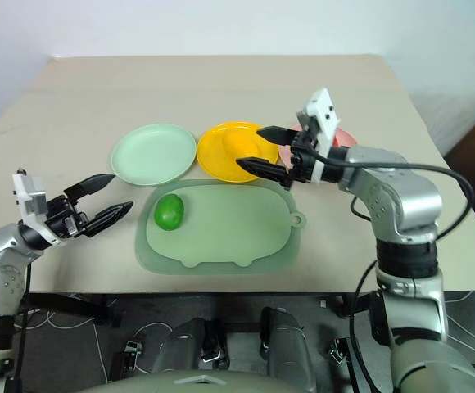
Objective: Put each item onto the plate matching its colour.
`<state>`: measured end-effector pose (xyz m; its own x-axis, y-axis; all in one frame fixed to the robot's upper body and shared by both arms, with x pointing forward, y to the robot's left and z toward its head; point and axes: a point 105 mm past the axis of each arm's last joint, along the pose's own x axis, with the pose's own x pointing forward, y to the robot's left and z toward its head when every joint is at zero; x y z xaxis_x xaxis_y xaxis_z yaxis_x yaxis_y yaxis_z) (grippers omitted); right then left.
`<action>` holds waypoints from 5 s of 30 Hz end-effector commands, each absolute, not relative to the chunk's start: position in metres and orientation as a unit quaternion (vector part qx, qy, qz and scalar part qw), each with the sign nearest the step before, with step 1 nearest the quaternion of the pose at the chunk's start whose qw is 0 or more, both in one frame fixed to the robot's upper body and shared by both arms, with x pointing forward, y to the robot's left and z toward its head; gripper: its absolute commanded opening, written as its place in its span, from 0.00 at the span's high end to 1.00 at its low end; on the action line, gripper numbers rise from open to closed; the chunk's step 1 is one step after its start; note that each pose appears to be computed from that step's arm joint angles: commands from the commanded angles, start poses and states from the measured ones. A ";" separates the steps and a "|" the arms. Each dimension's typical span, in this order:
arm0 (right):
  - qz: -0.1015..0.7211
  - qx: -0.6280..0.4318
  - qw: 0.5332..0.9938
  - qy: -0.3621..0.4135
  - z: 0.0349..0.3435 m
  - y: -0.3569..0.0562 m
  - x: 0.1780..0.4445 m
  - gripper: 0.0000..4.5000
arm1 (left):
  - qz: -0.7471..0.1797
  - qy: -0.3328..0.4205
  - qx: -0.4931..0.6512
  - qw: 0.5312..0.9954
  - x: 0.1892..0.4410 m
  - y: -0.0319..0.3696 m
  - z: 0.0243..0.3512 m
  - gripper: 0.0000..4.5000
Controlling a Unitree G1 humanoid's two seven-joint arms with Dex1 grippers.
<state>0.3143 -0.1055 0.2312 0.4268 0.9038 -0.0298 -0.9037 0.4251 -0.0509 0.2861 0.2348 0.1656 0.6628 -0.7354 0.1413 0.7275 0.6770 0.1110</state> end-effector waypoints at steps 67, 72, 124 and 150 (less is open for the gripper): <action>0.477 -0.108 0.872 -0.022 0.220 -0.152 0.295 0.00 | -0.294 0.252 0.021 0.922 0.318 0.115 0.124 0.14; 0.476 -0.107 0.873 -0.022 0.220 -0.152 0.294 0.00 | -0.302 0.247 0.033 0.920 0.318 0.113 0.125 0.34; 0.485 -0.088 0.870 -0.016 0.212 -0.137 0.290 0.00 | -0.118 0.181 0.073 0.974 0.444 0.150 0.149 0.00; 0.477 -0.092 0.874 -0.031 0.213 -0.142 0.298 0.00 | -0.239 0.089 0.133 0.958 0.369 0.201 0.157 0.00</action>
